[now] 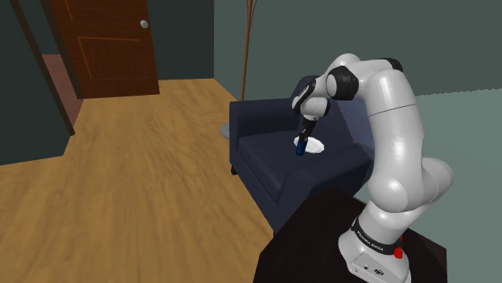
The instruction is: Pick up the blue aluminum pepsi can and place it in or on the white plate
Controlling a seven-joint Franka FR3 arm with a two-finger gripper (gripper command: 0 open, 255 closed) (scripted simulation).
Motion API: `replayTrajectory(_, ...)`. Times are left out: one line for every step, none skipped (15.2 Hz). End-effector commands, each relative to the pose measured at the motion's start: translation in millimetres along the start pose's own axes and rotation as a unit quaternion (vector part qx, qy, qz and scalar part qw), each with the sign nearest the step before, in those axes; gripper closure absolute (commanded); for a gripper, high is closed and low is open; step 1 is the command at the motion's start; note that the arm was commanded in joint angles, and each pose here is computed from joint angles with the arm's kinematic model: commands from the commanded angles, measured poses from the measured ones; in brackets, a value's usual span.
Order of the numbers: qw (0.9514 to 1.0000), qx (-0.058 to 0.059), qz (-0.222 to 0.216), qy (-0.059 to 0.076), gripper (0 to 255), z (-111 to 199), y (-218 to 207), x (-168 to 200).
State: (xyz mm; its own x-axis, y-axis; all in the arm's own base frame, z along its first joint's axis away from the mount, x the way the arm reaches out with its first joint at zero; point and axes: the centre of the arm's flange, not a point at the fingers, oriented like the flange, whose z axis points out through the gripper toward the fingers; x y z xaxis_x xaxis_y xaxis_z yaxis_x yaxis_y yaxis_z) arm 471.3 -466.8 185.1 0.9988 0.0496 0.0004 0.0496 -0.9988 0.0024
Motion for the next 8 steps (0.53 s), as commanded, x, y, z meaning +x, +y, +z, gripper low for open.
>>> replayTrajectory(1.0, 0.0, 0.0, -0.001, 255, 1.0, 0.0, -0.4)
replayTrajectory(1.0, 0.0, 0.0, -0.001, 255, 0.9, 0.0, -0.5)
replayTrajectory(1.0, 0.0, 0.0, -0.001, 255, 1.1, 0.3, -0.5)
replayTrajectory(1.0, 0.0, 0.0, -0.001, 255, 1.2, 0.2, -0.6)
replayTrajectory(1.0, 0.0, 0.0, -0.001, 255, 1.0, 0.3, -0.6)
replayTrajectory(1.0, 0.0, 0.0, -0.001, 255, 0.8, -0.2, -0.3)
replayTrajectory(1.0, 0.0, 0.0, -0.001, 255, -4.5, -0.2, -0.3)
replayTrajectory(1.0, 0.0, 0.0, -0.001, 255, -9.8, -0.2, -0.4)
